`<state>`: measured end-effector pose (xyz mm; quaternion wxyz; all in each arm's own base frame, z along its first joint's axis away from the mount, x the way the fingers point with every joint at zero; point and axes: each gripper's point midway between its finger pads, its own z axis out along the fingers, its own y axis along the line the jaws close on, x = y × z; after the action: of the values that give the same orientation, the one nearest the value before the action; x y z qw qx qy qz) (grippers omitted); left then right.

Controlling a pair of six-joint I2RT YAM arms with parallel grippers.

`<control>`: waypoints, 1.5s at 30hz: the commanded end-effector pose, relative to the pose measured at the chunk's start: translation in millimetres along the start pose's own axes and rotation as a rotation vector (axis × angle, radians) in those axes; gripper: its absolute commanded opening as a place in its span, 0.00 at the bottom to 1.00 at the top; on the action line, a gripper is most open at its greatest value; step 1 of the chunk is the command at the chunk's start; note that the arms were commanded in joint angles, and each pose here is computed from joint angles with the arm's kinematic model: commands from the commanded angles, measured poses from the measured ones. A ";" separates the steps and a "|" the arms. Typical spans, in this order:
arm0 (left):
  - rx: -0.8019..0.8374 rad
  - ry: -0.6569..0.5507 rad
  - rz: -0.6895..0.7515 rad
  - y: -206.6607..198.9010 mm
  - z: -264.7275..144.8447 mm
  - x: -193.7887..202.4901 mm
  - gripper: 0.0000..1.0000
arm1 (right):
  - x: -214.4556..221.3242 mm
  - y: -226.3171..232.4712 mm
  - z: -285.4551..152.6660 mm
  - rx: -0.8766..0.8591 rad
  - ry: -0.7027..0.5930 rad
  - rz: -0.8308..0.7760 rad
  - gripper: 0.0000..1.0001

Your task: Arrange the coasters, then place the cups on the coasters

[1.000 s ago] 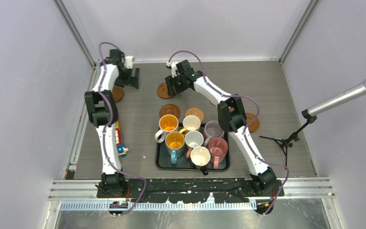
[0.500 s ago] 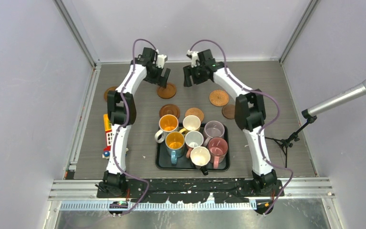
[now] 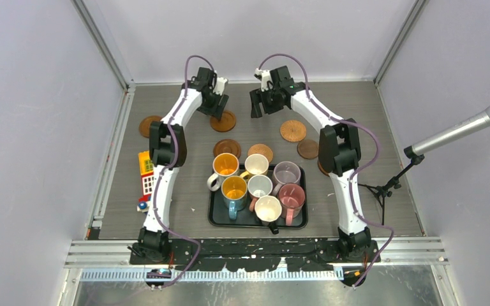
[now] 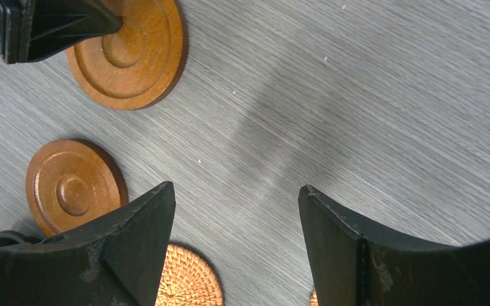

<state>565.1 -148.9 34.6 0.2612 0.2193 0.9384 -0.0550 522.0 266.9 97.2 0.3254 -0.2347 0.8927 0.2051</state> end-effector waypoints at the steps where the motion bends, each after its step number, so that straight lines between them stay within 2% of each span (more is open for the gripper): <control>1: -0.050 0.050 0.032 18.2 -7.1 15.9 0.62 | -22.9 12.9 -16.0 -0.031 -0.056 -0.031 0.75; 9: -0.037 0.077 -0.005 52.9 -26.9 38.4 0.49 | -14.7 28.3 -1.5 -0.059 -0.031 -0.036 0.75; 17: -0.056 0.134 -0.009 84.1 -42.7 67.2 0.43 | -16.5 51.6 15.9 -0.099 -0.033 -0.056 0.74; 26: -0.091 0.199 -0.070 125.4 -62.0 107.8 0.41 | -14.7 61.2 27.5 -0.112 -0.032 -0.061 0.73; 35: -0.157 0.214 -0.150 167.4 -65.0 124.1 0.40 | -11.0 66.5 32.1 -0.123 -0.023 -0.061 0.72; 45: -0.156 0.187 -0.187 173.8 -64.7 120.2 0.40 | -5.9 76.3 35.6 -0.135 -0.010 -0.075 0.72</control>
<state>516.3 58.7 32.7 0.1871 0.1180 0.9752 -0.0014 497.3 332.1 74.2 0.2980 -0.2801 0.8806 0.2393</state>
